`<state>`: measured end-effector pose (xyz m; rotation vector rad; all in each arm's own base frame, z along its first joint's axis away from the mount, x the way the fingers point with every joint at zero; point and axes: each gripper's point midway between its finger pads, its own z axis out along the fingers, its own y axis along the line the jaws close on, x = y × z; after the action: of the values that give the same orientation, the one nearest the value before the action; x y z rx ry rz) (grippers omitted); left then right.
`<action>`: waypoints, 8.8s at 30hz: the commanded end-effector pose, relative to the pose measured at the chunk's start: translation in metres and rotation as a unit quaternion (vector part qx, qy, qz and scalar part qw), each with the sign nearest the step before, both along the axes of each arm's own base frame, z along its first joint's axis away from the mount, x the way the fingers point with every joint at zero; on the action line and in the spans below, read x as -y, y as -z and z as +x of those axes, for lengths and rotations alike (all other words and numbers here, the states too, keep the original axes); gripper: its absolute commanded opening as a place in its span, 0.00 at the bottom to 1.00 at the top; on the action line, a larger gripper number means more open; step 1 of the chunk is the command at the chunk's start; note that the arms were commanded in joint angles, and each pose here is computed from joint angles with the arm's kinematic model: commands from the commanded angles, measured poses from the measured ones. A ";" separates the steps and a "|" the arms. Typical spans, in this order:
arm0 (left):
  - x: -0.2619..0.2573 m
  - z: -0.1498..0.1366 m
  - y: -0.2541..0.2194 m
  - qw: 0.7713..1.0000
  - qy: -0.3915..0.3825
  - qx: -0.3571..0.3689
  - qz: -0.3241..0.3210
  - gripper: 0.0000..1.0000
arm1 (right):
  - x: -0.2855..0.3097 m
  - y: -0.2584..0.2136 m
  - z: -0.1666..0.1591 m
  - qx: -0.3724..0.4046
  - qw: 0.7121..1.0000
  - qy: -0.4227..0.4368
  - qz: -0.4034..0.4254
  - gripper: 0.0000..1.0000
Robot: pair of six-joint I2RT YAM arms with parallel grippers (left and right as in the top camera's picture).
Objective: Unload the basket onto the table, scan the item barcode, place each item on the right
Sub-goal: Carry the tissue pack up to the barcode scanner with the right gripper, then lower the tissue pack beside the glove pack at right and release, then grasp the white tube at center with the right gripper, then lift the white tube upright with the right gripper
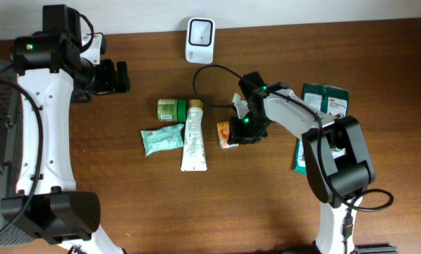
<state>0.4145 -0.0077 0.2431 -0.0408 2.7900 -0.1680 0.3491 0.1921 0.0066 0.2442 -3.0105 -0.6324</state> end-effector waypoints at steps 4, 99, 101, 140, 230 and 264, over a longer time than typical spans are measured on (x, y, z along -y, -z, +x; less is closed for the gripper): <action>-0.001 -0.001 -0.005 1.000 0.004 0.007 0.001 0.99 | -0.005 -0.012 -0.007 -0.017 1.000 0.009 0.020 0.04; -0.001 -0.001 -0.005 1.000 0.004 0.007 0.001 0.99 | 0.143 -0.147 0.023 0.062 0.990 0.112 0.066 0.63; -0.001 -0.001 -0.005 1.000 0.004 0.007 0.001 0.99 | 0.078 -0.135 0.014 0.059 0.995 0.036 0.070 0.63; -0.001 -0.001 -0.005 1.000 0.004 0.007 0.001 0.99 | -0.045 -0.045 -0.024 0.078 0.992 -0.009 0.099 0.04; -0.002 -0.001 -0.005 1.000 0.003 0.007 0.001 0.99 | 0.070 -0.047 0.006 0.049 0.991 -0.057 0.115 0.77; -0.002 -0.001 -0.005 1.000 0.003 0.007 0.001 0.99 | 0.058 -0.015 -0.010 0.081 0.973 -0.086 -0.201 0.04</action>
<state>0.4144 -0.0076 0.2430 -0.0410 2.7904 -0.1675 0.3335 0.1545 0.0262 0.5300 -3.0630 -0.4278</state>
